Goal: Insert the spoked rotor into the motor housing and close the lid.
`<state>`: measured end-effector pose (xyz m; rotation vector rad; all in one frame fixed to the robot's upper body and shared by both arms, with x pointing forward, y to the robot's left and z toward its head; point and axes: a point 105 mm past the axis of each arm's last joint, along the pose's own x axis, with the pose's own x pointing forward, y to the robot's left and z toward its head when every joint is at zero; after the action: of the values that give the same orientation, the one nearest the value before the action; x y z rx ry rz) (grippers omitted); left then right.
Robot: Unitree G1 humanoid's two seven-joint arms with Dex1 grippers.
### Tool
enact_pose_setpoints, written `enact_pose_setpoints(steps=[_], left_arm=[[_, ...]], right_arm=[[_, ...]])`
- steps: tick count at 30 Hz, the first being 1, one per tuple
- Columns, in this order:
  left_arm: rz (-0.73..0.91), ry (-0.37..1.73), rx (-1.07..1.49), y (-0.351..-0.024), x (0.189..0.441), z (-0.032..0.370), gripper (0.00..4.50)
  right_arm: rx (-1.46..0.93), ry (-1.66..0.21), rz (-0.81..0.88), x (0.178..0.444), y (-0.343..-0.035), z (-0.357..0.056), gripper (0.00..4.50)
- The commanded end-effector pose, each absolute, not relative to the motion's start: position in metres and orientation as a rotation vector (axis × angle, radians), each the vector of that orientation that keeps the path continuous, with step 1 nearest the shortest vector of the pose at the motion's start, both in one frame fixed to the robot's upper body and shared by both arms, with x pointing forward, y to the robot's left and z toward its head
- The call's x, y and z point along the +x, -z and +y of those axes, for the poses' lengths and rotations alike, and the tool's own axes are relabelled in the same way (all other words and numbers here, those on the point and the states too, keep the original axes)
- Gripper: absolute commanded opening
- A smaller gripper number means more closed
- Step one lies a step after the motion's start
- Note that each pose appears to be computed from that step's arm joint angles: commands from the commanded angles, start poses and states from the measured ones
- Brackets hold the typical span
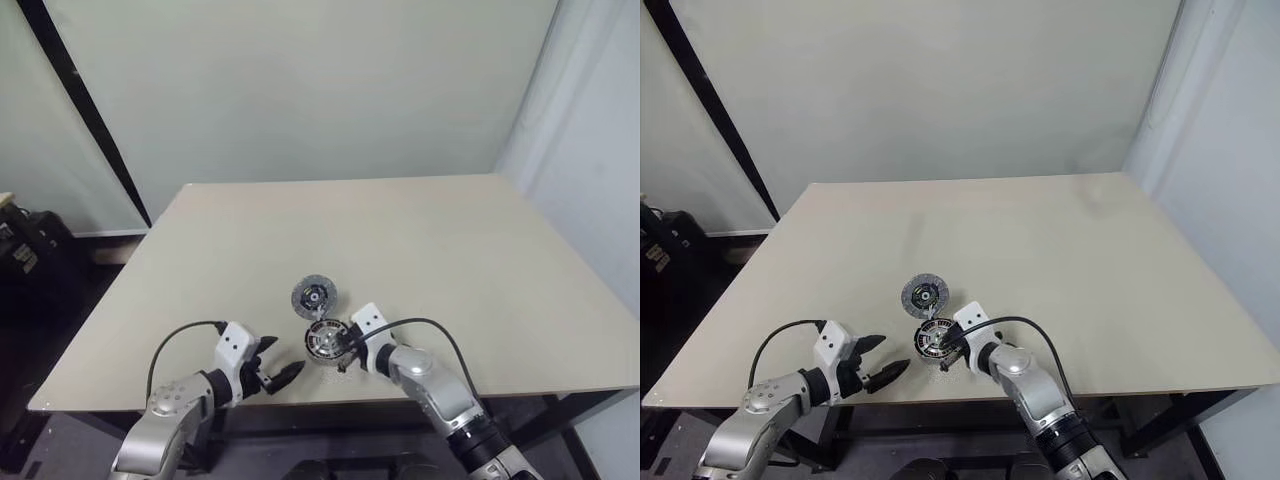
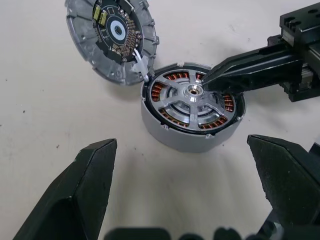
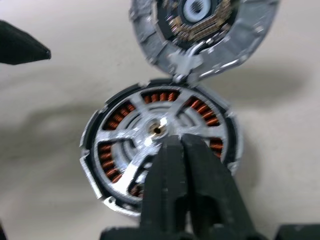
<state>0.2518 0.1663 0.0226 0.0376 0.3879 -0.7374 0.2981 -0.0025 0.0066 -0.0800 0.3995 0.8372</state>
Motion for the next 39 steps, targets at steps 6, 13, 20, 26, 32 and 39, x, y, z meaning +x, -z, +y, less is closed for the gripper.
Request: enact_pose_setpoints(steps=[6, 13, 20, 26, 32, 39], left_arm=[[0.334, 0.738, 0.054, -0.035, 0.259, 0.166, 4.50], [0.330, 0.736, 0.055, -0.035, 0.260, 0.166, 4.50], [0.334, 0.731, 0.053, -0.035, 0.258, 0.167, 4.50], [0.353, 0.727, 0.056, -0.034, 0.256, 0.170, 4.50], [0.402, 0.747, 0.082, -0.030, 0.254, 0.174, 4.50], [0.443, 0.776, 0.091, -0.025, 0.247, 0.175, 4.50]], right_arm=[[-0.214, -0.850, 0.146, 0.314, -0.065, -0.002, 3.07], [-0.266, -0.849, 0.108, 0.323, -0.087, -0.015, 4.49], [-0.427, -0.911, 0.145, 0.318, -0.078, -0.030, 4.49], [-0.725, -1.131, 0.189, 0.291, -0.066, -0.039, 4.49], [-0.874, -1.267, 0.192, 0.274, -0.060, -0.033, 4.49], [-0.965, -1.302, 0.209, 0.274, -0.044, -0.023, 4.49]])
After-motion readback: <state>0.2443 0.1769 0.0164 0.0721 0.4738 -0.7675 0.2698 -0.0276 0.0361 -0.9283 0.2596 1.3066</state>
